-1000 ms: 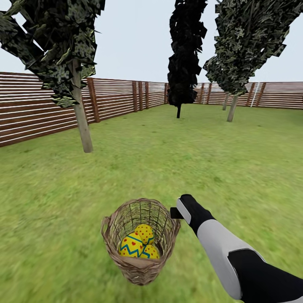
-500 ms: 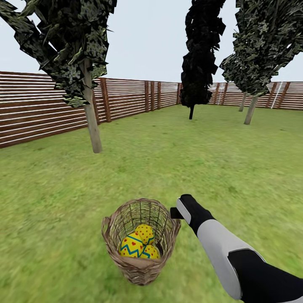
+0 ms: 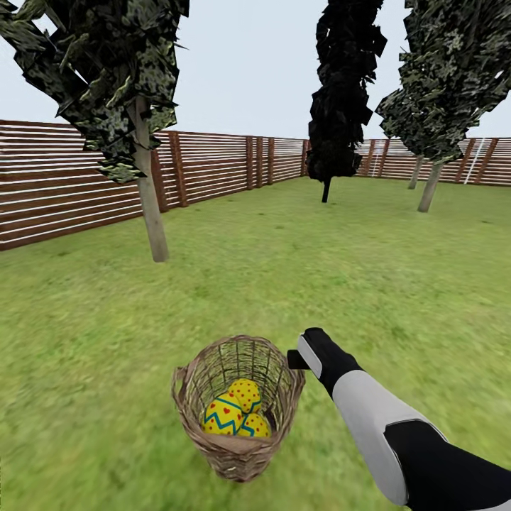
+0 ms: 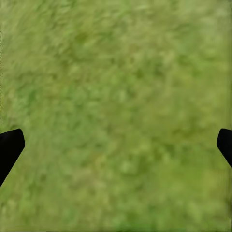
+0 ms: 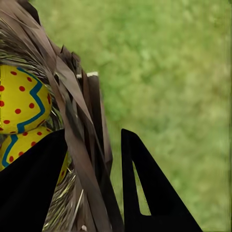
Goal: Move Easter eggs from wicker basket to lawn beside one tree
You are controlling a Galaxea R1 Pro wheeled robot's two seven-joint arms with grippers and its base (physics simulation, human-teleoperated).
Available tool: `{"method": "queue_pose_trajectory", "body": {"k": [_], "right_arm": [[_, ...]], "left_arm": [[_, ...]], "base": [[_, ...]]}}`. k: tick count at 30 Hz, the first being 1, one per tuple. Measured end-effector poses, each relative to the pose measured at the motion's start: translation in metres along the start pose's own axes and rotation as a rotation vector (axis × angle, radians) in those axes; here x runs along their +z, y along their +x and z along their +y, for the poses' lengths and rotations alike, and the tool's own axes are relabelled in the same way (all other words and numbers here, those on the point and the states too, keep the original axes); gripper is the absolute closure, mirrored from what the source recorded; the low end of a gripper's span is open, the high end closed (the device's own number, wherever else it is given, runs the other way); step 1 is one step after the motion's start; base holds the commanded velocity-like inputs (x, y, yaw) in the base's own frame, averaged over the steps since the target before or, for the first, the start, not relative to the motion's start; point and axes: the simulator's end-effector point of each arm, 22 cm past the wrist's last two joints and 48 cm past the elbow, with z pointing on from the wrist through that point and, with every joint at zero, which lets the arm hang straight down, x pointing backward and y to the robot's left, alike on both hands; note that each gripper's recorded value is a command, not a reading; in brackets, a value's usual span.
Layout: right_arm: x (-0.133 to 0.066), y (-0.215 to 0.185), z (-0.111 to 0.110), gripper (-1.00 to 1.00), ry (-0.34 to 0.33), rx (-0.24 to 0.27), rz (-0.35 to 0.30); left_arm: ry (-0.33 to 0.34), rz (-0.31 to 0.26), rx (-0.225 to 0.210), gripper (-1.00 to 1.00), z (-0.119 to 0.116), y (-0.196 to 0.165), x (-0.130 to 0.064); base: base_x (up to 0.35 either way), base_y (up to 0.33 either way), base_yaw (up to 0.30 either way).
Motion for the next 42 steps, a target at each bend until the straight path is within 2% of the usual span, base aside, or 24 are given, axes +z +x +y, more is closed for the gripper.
{"method": "queue_pose_trajectory", "body": {"k": [3, 25, 42], "right_arm": [[-0.0003, -0.0005, 0.0028, 1.00, -0.014, 0.013, 0.000], [-0.0002, -0.0004, 0.0023, 1.00, -0.012, 0.012, 0.000], [0.0000, 0.0002, 0.0018, 1.00, -0.011, 0.014, 0.000]], "left_arm": [[-0.001, 0.001, 0.000, -1.00, 0.0005, 0.0007, 0.0001], [-0.004, 0.002, 0.001, -1.00, 0.0012, 0.0013, 0.0003], [-0.005, 0.004, 0.001, -1.00, 0.0015, 0.0021, 0.0005]], "base": [[0.323, -0.008, 0.274], [0.324, 0.000, 0.283], [0.324, 0.000, 0.015]]}}
